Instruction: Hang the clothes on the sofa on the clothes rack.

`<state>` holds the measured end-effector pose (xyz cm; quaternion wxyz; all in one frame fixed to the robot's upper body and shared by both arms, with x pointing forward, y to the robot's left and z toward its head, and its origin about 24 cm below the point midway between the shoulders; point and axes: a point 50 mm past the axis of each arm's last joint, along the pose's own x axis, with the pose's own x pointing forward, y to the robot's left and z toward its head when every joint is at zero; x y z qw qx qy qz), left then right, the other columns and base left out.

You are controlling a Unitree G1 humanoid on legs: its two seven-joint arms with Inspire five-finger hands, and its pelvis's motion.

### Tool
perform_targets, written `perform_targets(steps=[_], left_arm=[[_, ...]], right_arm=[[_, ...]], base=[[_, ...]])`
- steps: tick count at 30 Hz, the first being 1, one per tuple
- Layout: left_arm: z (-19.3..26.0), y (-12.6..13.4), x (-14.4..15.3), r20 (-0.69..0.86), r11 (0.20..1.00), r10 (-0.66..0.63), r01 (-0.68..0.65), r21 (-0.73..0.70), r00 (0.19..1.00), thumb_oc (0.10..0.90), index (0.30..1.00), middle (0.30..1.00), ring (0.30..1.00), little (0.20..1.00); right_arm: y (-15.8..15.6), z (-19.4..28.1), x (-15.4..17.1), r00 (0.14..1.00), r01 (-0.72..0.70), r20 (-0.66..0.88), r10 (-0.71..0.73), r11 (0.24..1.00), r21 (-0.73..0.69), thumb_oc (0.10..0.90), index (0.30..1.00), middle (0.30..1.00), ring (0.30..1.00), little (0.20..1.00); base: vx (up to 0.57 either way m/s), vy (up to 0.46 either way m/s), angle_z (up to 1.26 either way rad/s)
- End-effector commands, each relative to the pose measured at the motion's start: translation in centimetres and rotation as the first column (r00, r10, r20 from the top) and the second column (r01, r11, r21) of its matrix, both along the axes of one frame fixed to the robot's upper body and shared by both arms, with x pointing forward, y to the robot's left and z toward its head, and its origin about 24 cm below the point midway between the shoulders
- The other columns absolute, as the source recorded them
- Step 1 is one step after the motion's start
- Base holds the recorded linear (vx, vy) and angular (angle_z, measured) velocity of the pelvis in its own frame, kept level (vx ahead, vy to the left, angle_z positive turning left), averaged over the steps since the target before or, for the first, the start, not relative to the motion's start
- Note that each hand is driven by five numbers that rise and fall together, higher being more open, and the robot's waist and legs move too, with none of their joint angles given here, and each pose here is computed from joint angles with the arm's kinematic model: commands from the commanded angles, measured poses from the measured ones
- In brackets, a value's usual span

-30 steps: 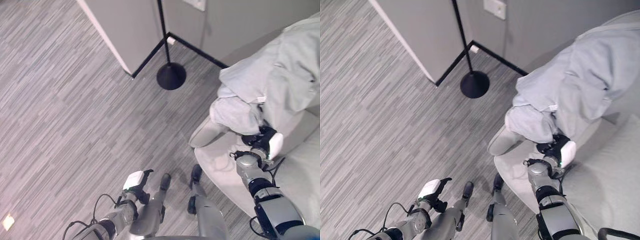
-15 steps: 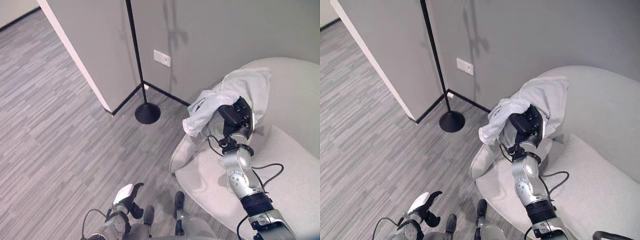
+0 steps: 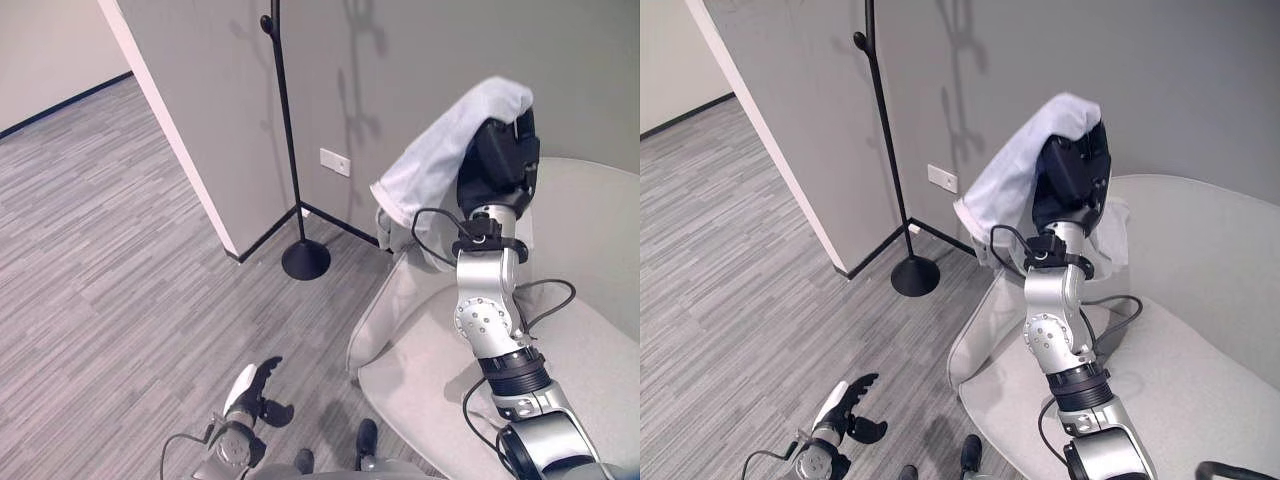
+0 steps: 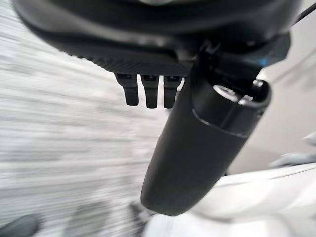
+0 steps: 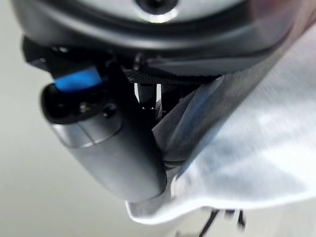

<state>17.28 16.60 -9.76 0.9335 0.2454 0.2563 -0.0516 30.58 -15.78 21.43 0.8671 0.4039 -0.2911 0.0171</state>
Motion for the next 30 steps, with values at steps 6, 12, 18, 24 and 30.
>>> perform_targets(steps=[6,12,18,24,30], left_arm=[[6.8,3.9,4.2,0.328,0.966,0.246,-0.201,-0.164,0.912,0.8,0.9,0.9,0.9,0.9],[10.2,4.7,5.5,0.462,0.95,0.304,-0.226,-0.217,0.833,0.8,0.9,0.9,0.9,0.9],[13.9,5.6,6.7,0.637,0.965,0.263,-0.212,-0.157,0.724,0.8,0.9,0.9,0.9,0.9],[17.8,4.9,7.9,0.763,0.981,0.193,-0.125,-0.148,0.617,0.8,0.9,0.9,0.9,0.9],[19.7,2.0,9.2,0.807,0.988,0.114,0.017,-0.152,0.579,0.8,0.9,0.9,0.9,0.9]], right_arm=[[3.3,12.5,-0.4,0.921,-0.017,0.383,0.066,0.991,-0.131,0.4,0.3,0.3,0.3,0.3],[5.9,15.3,-0.5,0.9,-0.086,0.418,0.126,0.99,-0.113,0.4,0.3,0.3,0.3,0.3],[8.0,16.6,-1.2,0.87,-0.148,0.458,0.182,0.983,-0.111,0.4,0.3,0.3,0.3,0.3],[9.9,16.7,-1.9,0.841,-0.203,0.476,0.256,0.966,-0.161,0.4,0.3,0.3,0.3,0.3],[11.9,15.8,-2.7,0.804,-0.298,0.467,0.369,0.929,-0.22,0.4,0.3,0.3,0.3,0.3]], base=[[0.0,0.0,-0.01],[0.01,0.0,0.07],[0.02,-0.003,0.07],[0.02,-0.003,0.1],[0.0,0.0,0.01]])
